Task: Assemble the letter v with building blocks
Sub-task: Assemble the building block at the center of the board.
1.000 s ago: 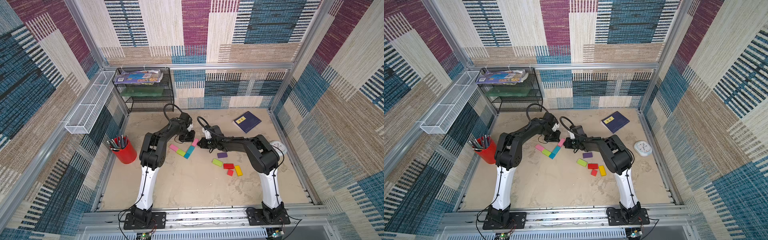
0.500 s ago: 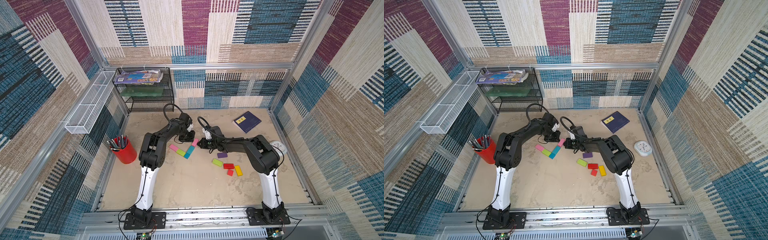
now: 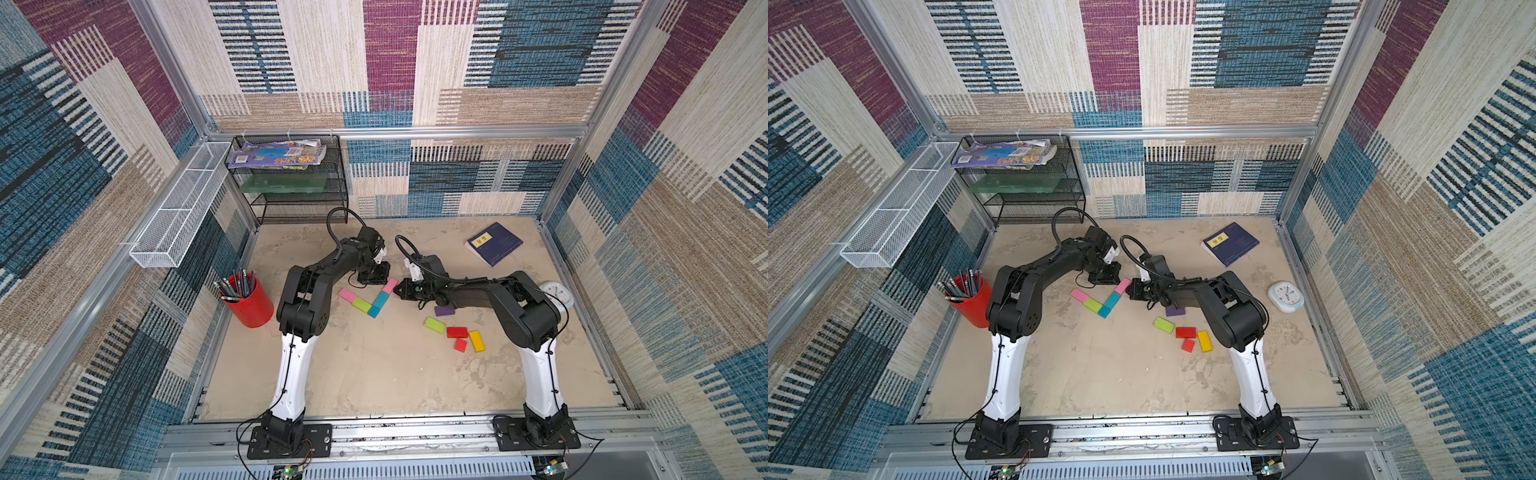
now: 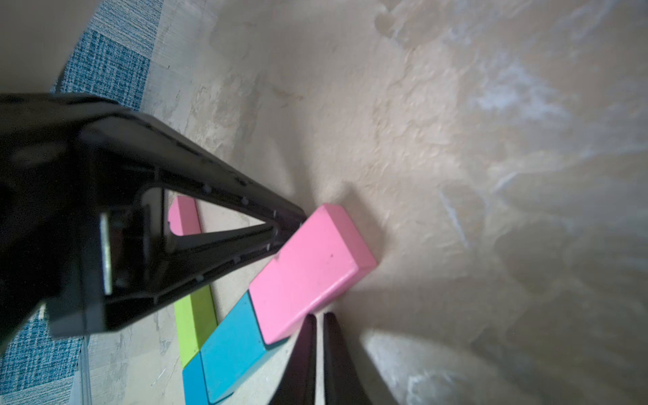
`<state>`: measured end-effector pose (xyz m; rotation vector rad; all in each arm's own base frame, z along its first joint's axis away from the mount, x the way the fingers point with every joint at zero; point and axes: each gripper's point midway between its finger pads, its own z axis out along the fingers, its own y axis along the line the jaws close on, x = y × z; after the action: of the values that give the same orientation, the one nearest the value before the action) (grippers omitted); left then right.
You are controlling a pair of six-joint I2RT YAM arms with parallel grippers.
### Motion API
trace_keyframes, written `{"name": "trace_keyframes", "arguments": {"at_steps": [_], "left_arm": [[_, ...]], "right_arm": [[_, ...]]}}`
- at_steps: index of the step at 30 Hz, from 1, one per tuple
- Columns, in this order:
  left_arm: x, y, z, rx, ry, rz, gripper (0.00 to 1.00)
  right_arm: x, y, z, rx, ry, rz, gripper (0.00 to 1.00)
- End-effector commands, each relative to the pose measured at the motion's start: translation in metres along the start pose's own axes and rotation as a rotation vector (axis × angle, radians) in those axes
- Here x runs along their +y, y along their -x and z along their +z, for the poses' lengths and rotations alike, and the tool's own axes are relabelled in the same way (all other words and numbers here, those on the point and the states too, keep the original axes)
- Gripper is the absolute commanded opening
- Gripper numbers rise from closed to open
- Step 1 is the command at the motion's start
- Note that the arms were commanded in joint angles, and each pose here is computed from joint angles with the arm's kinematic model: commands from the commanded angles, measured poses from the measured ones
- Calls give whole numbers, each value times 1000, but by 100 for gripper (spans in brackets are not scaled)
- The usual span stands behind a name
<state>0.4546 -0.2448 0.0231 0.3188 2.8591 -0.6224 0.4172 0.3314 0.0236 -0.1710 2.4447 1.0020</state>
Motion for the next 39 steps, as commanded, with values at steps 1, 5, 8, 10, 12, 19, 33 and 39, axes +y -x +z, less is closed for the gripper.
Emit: {"name": "trace_keyframes", "arguments": {"at_steps": [1, 5, 8, 10, 12, 19, 33, 39], "left_arm": [[9, -28, 8, 106, 33, -19, 1], [11, -30, 8, 108, 42, -23, 1], [19, -29, 7, 106, 86, -30, 1], [24, -27, 4, 101, 111, -36, 2], [31, -21, -1, 82, 150, -46, 4], [43, 5, -33, -21, 241, -44, 10], [26, 20, -93, -252, 230, -16, 11], [13, 0, -118, -330, 171, -22, 15]], "right_arm": [[-26, -25, -2, 81, -95, 59, 12], [-30, -26, -6, 77, -100, 70, 13], [-29, -25, -7, 74, -99, 62, 13], [-28, -24, -8, 73, -97, 55, 14], [-27, -23, -9, 73, -97, 51, 14], [-29, -25, -7, 81, -94, 53, 14], [-20, -19, -11, 73, -81, 35, 14], [12, 2, -50, -7, -84, -45, 20]]}}
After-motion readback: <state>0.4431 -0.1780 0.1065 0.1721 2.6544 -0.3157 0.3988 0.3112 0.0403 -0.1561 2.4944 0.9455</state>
